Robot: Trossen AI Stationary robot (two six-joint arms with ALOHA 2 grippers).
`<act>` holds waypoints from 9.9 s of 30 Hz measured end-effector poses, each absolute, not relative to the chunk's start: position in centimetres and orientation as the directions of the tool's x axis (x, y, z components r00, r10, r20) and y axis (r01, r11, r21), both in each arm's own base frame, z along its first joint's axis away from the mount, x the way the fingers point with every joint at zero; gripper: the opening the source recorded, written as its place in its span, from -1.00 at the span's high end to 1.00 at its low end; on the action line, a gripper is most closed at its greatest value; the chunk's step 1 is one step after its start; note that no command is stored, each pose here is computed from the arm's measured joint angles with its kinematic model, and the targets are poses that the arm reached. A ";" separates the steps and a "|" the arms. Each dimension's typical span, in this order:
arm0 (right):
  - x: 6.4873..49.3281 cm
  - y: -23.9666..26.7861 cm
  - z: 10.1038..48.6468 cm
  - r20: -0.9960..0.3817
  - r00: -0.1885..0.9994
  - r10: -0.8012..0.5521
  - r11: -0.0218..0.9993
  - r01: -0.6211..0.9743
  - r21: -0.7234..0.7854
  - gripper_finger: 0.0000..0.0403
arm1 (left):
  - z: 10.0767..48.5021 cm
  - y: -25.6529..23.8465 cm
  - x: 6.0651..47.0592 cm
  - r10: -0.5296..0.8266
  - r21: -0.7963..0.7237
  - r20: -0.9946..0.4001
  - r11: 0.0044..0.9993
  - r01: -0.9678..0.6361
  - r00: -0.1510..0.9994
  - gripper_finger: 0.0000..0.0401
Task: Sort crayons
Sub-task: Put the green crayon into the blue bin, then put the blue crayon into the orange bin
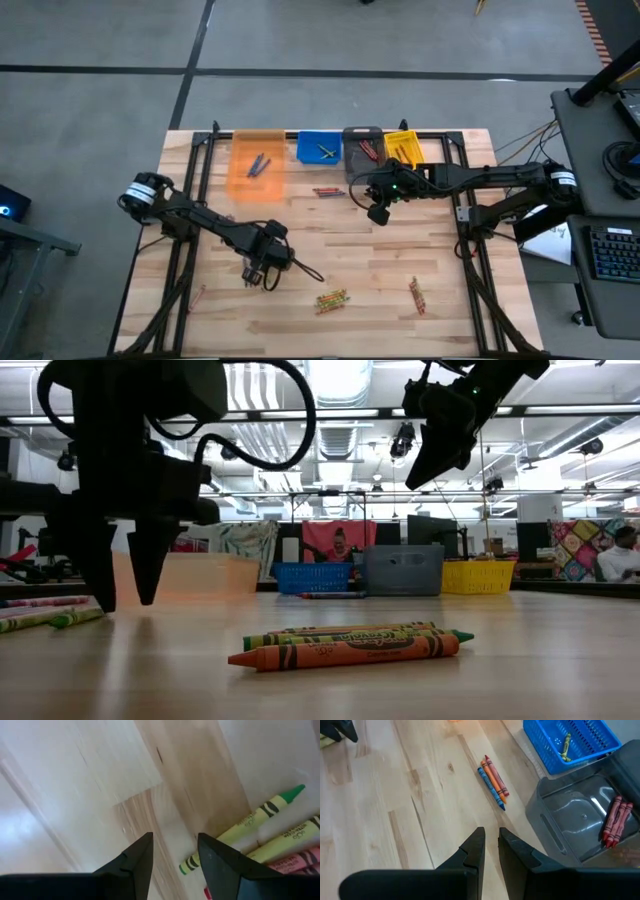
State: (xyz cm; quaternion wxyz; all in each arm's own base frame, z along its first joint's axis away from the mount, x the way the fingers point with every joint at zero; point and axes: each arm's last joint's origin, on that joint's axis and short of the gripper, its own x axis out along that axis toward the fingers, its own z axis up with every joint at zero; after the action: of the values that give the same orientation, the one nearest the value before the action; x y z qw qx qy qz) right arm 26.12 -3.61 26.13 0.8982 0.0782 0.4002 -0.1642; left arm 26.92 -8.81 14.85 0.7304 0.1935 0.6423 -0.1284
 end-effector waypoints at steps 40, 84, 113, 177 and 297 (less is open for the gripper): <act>26.1 -3.6 26.1 -0.744 0.627 -0.232 0.929 0.370 0.022 0.78 | 14.7 -8.8 26.3 -0.008 0.054 -0.991 0.891 0.450 0.135 0.32; 25.9 -3.5 28.0 -0.774 0.591 -0.226 0.951 0.308 -0.042 0.79 | 26.2 5.8 26.8 0.109 0.195 -0.751 0.979 0.062 0.652 1.00; 24.6 -9.1 28.3 -0.766 0.541 -0.348 0.852 0.524 -0.018 0.79 | 22.5 29.1 35.4 0.127 0.021 -0.845 0.978 -0.206 0.519 1.00; 26.4 -8.6 27.9 -0.624 0.717 -0.312 0.916 0.401 0.003 0.79 | 25.5 24.9 36.2 -0.069 -0.206 -0.859 0.953 -0.220 0.507 0.61; 26.3 -2.7 22.5 -0.565 0.731 -0.383 0.901 0.432 -0.052 0.79 | 8.7 8.6 35.3 0.230 0.097 -0.604 0.971 -0.216 0.763 0.39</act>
State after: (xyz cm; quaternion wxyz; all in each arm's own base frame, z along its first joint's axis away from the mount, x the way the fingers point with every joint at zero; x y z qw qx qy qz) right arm 26.32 -2.67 22.50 0.9295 0.0415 0.2939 -0.2190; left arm 35.31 8.62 8.73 0.9388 0.0108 0.3231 0.1190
